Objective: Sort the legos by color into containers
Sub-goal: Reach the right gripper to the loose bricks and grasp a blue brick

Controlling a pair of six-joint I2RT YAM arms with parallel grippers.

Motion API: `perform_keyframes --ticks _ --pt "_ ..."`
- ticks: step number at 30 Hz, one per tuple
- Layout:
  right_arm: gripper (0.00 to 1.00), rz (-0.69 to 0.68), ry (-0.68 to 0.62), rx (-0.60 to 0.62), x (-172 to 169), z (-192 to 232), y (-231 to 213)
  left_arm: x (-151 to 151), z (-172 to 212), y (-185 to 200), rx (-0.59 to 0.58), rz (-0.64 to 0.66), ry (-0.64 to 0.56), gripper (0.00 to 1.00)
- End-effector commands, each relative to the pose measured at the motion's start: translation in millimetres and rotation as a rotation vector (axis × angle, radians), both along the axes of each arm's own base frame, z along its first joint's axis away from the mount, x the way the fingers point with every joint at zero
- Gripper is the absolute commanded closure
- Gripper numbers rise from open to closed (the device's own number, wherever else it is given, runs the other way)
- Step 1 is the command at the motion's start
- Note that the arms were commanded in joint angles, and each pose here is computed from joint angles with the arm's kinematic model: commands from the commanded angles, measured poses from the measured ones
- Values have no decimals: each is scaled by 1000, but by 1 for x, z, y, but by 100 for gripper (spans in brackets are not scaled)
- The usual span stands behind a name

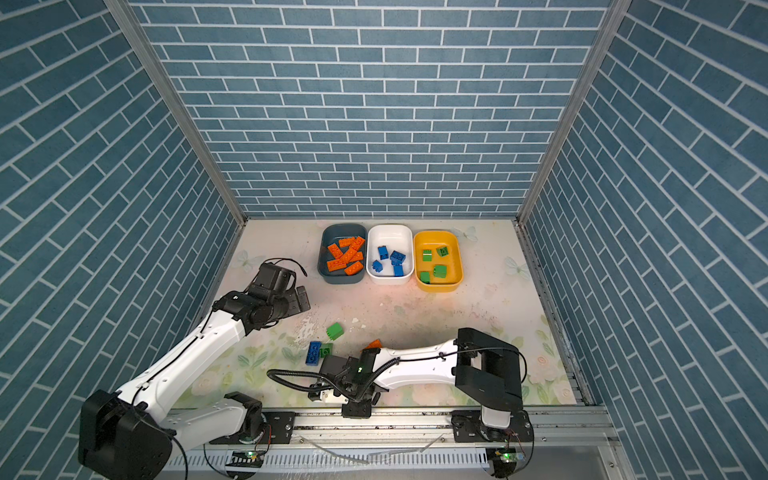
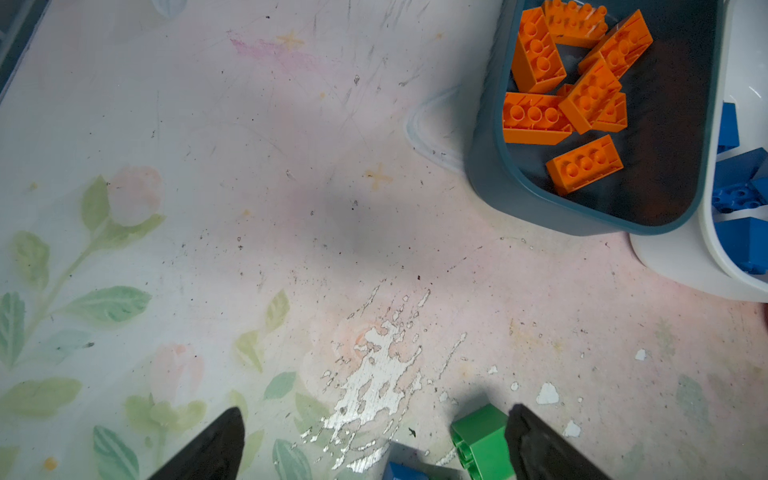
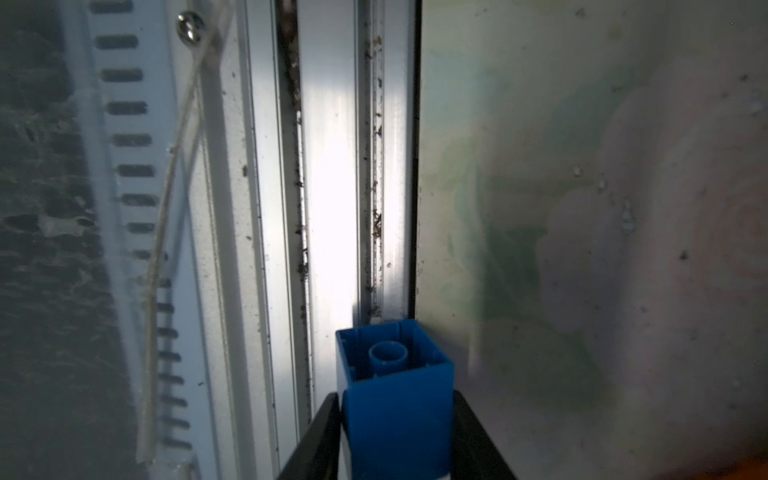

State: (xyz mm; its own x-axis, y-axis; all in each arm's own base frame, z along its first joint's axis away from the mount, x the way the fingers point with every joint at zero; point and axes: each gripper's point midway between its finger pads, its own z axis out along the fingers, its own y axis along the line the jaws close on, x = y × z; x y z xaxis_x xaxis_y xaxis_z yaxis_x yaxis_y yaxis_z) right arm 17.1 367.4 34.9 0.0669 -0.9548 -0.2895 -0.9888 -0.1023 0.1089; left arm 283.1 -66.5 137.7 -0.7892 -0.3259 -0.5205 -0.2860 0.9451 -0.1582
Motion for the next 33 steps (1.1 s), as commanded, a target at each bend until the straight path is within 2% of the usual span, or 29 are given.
perform_keyframes --ticks 1,5,8,11,14,18,21,26,29,33 --pt "63 -36 -181 7 52 -6 3 -4 -8 2 -3 6 25 1" --pt "64 -84 -216 31 70 6 -1 -5 -10 2 -3 4 31 1" --pt "65 -166 -325 29 101 11 -7 -4 -11 1 -4 4 32 1" --pt "65 -246 -342 73 118 24 -7 -4 -12 1 -5 2 35 1" --pt "64 -261 -316 97 122 29 -9 -4 -14 1 -2 1 43 1" --pt "58 -209 -276 76 112 23 -14 -2 -16 0 -1 -1 47 1" --pt "52 -249 -259 89 115 22 -11 -2 -18 -1 -3 -4 52 1" --pt "51 -273 -274 87 123 15 -4 -5 -21 -1 -5 -2 59 1" --pt "45 -292 -272 79 127 8 -3 -7 -23 0 -3 -3 63 1" --pt "39 -302 -206 134 121 11 13 -11 -29 1 -3 2 78 1"
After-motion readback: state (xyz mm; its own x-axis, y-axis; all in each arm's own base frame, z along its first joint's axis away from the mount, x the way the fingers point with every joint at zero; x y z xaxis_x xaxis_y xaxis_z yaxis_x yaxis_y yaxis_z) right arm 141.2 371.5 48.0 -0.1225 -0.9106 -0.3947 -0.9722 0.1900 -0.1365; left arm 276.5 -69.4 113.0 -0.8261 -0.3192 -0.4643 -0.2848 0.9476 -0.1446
